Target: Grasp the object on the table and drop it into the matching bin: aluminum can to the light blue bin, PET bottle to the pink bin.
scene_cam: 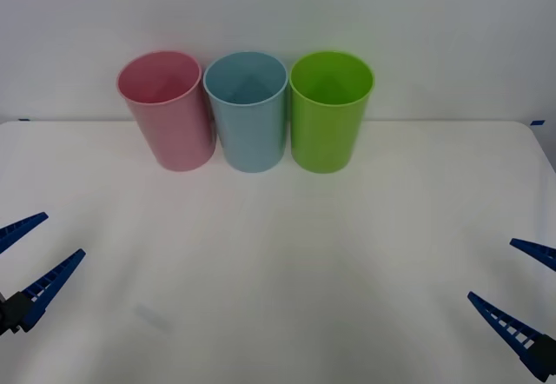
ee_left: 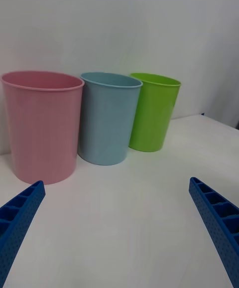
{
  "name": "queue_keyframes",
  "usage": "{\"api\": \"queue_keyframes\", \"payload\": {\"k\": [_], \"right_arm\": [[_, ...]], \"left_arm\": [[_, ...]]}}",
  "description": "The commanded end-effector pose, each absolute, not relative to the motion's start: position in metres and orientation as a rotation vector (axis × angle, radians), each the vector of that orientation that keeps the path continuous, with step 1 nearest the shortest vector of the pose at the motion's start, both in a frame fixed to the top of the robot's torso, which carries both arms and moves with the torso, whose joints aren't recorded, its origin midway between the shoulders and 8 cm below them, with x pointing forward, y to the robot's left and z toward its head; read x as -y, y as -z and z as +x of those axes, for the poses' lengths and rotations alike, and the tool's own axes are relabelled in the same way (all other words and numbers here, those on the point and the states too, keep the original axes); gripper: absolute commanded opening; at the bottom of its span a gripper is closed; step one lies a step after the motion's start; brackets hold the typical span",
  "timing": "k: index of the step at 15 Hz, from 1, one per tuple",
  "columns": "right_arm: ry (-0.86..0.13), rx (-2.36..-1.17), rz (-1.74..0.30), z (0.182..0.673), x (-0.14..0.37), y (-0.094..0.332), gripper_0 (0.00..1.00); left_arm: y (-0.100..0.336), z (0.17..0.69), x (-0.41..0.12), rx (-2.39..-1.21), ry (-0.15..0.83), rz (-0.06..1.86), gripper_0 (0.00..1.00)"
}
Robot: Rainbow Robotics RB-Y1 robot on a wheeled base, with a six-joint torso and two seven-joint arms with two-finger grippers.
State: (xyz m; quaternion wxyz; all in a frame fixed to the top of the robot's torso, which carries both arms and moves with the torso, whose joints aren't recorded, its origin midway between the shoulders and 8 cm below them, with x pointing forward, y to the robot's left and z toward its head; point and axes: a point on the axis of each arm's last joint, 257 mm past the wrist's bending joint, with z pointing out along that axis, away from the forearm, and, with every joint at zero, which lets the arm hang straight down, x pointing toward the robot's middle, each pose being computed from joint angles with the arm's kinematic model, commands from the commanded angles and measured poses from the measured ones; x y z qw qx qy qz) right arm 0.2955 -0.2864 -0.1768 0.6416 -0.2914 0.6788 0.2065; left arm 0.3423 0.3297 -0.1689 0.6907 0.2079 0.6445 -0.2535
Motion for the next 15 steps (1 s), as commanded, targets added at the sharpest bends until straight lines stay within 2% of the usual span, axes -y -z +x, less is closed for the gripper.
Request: {"api": "queue_keyframes", "payload": {"k": [1, 15], "right_arm": [[-0.475, -1.56, -0.641, 0.29, 0.295, 0.184, 1.0], [-0.523, -1.556, -0.595, 0.29, 0.298, 0.2, 1.0]], "left_arm": [[0.169, 0.342, -0.33, -1.441, 0.567, 0.465, 1.0], [0.169, 0.342, -0.33, -1.441, 0.567, 0.465, 1.0]]}}
